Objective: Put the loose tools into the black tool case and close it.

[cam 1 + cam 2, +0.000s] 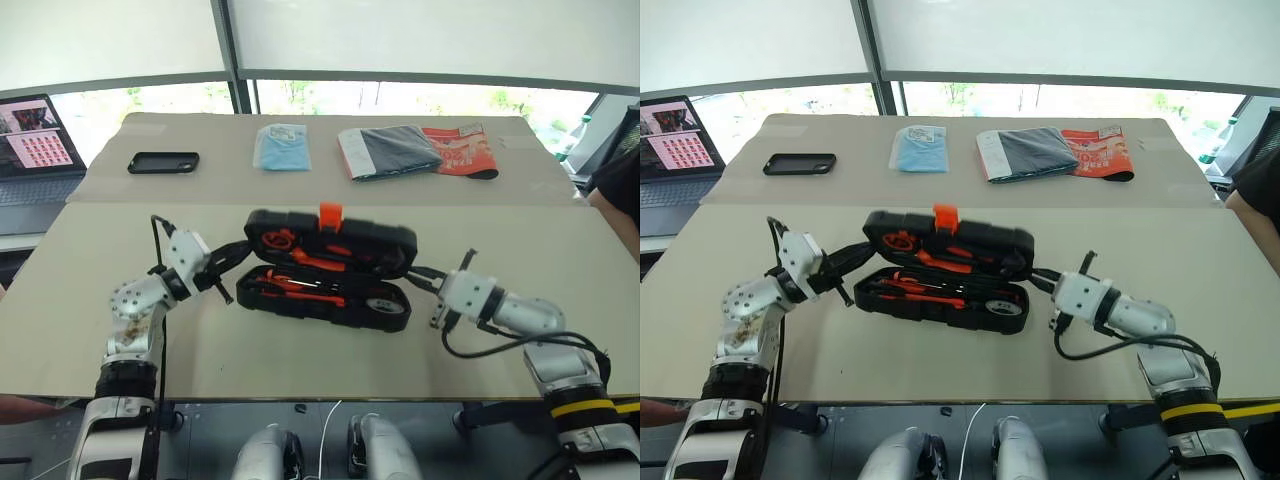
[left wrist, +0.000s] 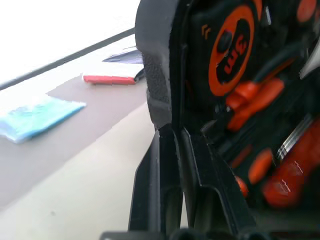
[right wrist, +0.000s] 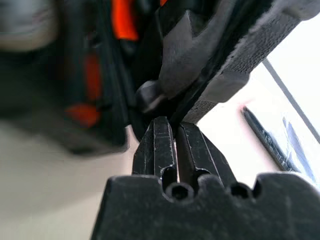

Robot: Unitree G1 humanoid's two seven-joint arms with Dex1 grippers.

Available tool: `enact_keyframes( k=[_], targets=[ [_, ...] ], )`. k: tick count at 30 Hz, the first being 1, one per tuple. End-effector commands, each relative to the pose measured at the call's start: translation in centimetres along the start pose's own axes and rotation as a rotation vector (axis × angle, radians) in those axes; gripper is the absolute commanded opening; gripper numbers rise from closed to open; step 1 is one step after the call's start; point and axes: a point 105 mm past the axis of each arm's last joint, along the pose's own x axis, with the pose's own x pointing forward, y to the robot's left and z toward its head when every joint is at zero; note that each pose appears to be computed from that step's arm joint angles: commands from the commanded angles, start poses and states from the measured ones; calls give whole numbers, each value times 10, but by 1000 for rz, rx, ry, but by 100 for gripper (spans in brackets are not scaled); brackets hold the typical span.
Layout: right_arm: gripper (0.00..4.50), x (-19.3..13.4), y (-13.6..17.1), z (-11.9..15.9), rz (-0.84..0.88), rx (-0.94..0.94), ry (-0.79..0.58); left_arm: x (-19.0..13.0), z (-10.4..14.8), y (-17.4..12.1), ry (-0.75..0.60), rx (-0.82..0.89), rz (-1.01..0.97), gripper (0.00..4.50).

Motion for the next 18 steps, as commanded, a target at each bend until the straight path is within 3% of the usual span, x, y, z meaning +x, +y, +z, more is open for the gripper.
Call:
enact_keyframes(
  k=[1, 5, 9, 15, 18],
  targets=[
    [158, -16, 13, -9, 52, -108, 0, -23, -10, -2, 26, -25, 18, 0],
    [297, -27, 12, -3, 38, -200, -42, -38, -9, -9, 42, -9, -27, 117],
    [430, -43, 10, -8, 16, -183, 0, -58, -13, -7, 85, -43, -59, 255],
    [430, -70, 20, -19, 3, -6, 100, -69, -24, 4, 201, -50, -104, 255],
    [353, -76, 29, -7, 30, 259, 78, -55, -21, 20, 205, -62, -80, 261]
  ],
)
